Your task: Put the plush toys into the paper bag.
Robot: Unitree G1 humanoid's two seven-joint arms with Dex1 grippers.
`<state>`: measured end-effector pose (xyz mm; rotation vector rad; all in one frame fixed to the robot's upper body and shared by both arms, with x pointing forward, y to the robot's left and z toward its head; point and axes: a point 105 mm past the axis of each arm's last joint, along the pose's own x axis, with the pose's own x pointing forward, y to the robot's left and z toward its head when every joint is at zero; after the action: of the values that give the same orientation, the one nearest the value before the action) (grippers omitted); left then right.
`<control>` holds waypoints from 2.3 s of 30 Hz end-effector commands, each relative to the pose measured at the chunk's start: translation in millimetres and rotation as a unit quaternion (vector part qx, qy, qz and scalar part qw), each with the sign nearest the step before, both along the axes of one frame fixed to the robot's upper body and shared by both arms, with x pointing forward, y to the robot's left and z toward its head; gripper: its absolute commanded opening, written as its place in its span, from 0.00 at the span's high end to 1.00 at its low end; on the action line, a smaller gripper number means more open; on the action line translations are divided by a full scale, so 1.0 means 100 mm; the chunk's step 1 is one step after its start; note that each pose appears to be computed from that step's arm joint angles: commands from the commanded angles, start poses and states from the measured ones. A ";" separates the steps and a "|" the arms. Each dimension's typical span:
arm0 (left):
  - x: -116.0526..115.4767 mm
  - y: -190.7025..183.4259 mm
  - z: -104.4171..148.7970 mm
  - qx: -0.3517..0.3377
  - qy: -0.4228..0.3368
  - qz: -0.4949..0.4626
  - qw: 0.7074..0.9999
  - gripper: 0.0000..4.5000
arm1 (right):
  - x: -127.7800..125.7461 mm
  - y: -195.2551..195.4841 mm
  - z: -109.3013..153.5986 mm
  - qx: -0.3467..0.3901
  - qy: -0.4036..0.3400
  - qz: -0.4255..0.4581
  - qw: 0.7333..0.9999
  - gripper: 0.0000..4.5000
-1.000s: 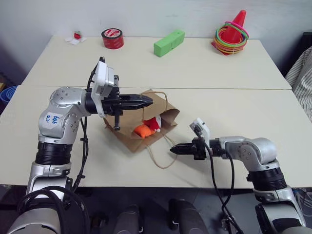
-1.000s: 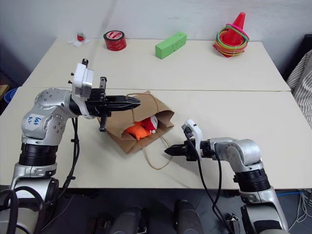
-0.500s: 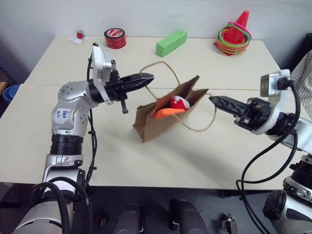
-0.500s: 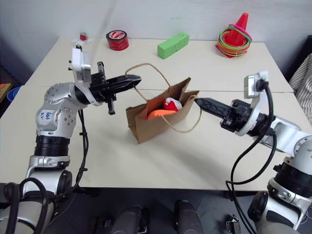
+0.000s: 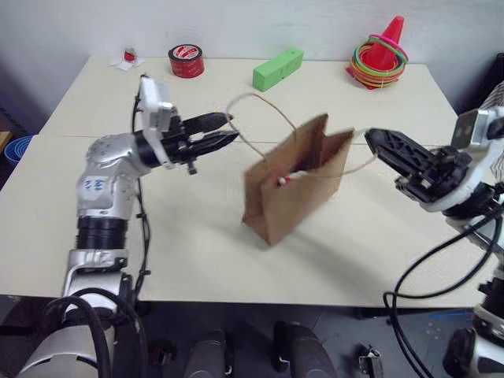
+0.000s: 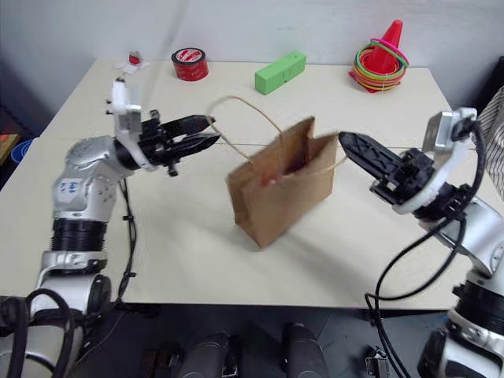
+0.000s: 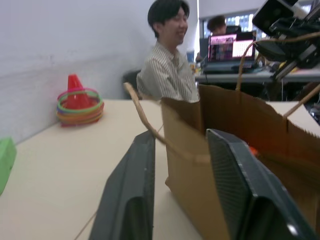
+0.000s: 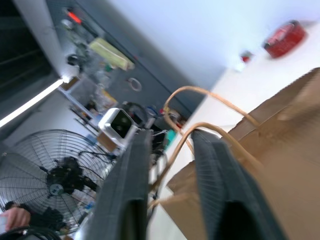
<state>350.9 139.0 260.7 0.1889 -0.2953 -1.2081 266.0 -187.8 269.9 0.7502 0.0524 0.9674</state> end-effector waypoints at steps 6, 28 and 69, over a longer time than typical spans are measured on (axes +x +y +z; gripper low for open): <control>-0.22 0.23 -0.16 0.054 0.027 0.007 0.998 0.00 | -0.20 -0.07 -0.38 -0.189 -0.023 -0.018 0.982 0.02; -0.67 -0.69 -0.65 -0.058 0.070 0.048 0.995 0.00 | -0.43 -0.31 -0.90 -0.402 -0.336 -0.035 0.851 0.28; -0.36 -0.28 -0.64 0.139 0.011 -0.259 0.956 1.00 | -0.84 -0.44 -0.68 -0.460 -0.326 -0.106 0.819 0.01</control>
<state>324.5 107.7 192.8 0.3222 -0.1339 -1.6715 184.1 -233.3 191.4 -0.4487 -0.1233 0.8160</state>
